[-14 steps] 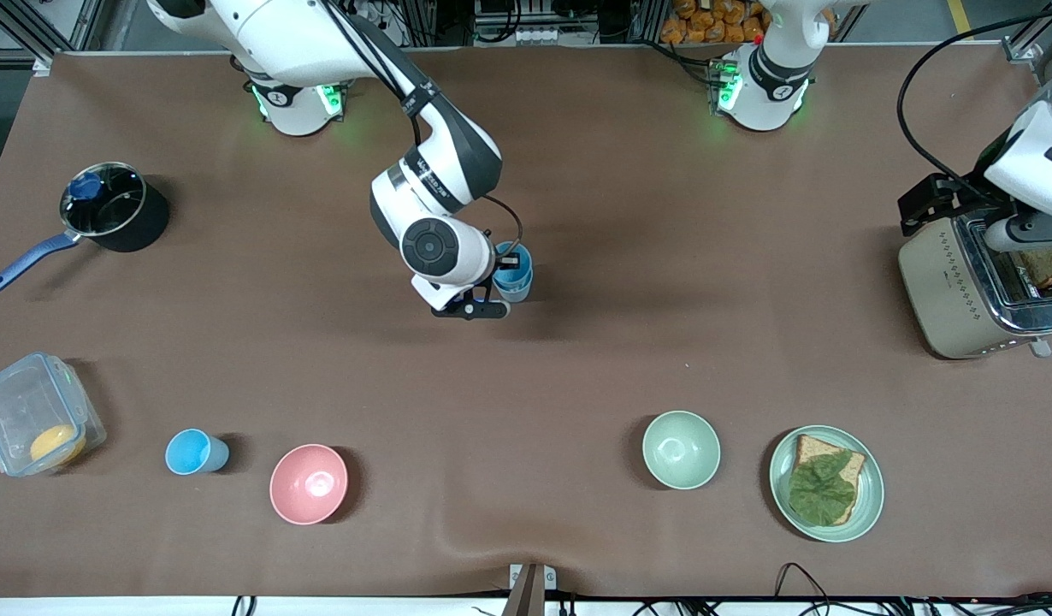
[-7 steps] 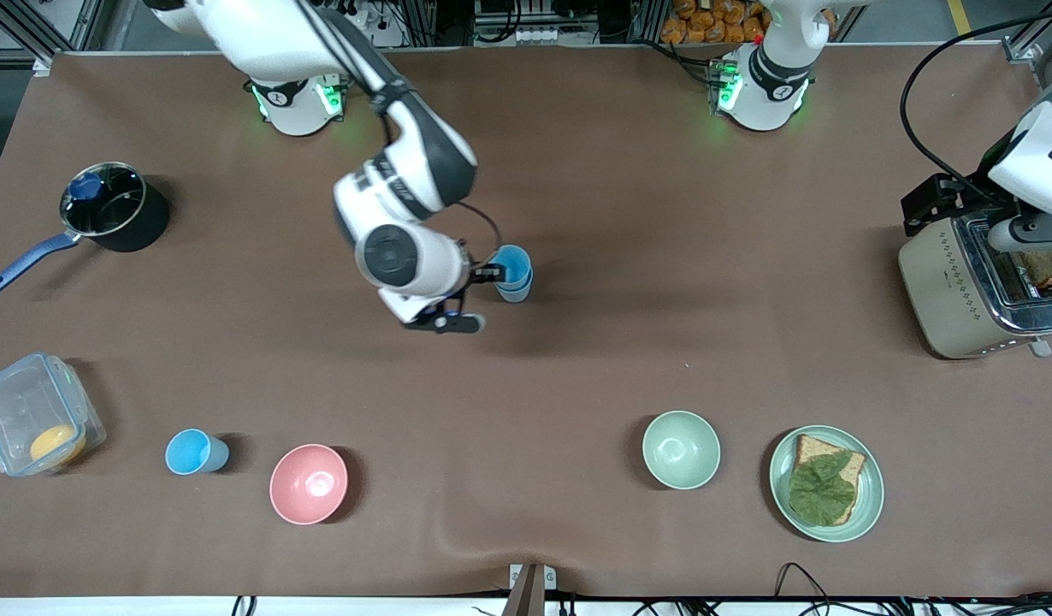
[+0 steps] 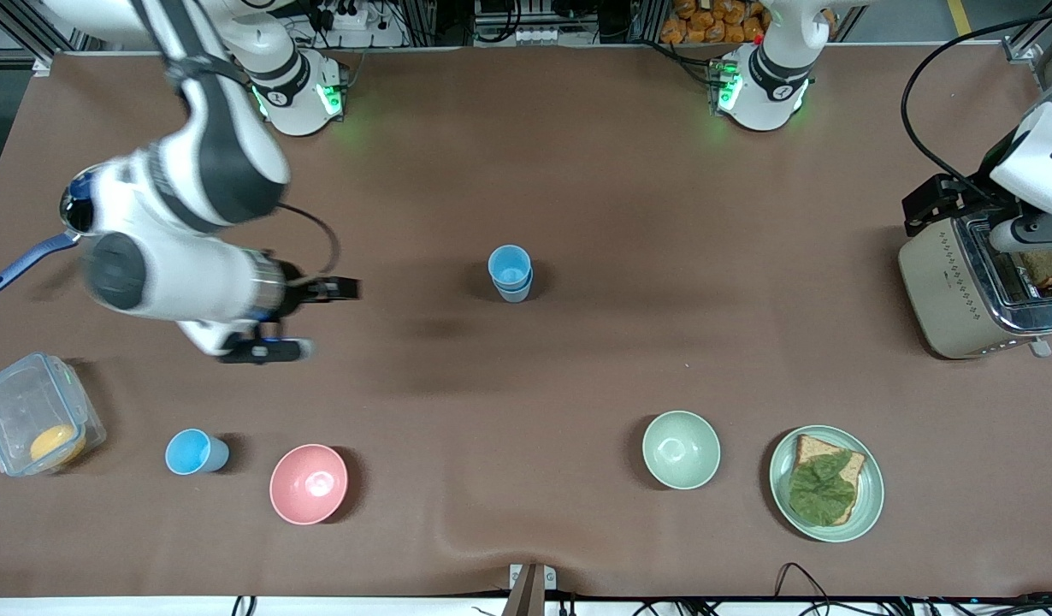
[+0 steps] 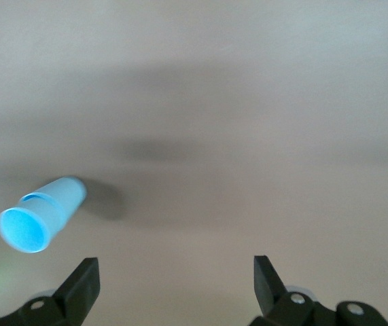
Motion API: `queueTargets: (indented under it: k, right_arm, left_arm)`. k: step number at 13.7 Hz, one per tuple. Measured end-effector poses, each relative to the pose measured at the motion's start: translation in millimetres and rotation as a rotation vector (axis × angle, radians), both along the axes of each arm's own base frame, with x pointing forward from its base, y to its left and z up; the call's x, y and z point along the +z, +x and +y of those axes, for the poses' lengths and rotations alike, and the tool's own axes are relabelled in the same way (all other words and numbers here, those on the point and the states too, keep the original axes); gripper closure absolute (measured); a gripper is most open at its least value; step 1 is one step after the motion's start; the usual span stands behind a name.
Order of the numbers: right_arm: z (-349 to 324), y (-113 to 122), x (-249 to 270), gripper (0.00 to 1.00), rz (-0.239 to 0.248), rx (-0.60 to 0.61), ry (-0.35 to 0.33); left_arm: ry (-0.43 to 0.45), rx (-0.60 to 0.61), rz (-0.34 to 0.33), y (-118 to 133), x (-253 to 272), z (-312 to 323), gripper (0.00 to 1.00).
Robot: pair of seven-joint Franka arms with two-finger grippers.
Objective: Stack blue cups with both arms
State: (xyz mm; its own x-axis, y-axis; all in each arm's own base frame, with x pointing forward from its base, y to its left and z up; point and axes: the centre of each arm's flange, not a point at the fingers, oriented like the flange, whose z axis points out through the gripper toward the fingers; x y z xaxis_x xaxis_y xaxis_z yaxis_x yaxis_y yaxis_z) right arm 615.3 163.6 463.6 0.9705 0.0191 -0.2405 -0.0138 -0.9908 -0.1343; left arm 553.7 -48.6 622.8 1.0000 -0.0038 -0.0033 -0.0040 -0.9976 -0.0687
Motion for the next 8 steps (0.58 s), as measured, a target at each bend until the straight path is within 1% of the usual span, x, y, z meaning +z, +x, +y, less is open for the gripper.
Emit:
queueTargets:
  k: [3,4,6,7,8]
  right_arm:
    - [-61,-11,57,0.0,-0.068,0.039,-0.064]
    - [-86,-15,75,0.0,-0.092,0.042,-0.074]
    - [-141,-23,105,0.0,-0.137,0.008,-0.085]
    - [-162,-29,115,0.0,-0.144,-0.014,-0.088]
    - [-177,-36,123,0.0,-0.138,-0.03,-0.09]
  left_arm:
    - [-0.022,0.003,0.001,0,0,-1,0.0]
    - [-0.022,0.003,0.0,0,1,-1,0.0]
    - [-0.022,0.005,-0.002,0,2,0,0.0]
    - [-0.022,0.006,-0.003,0,2,1,0.0]
    - [-0.022,0.009,-0.003,0,2,2,0.0]
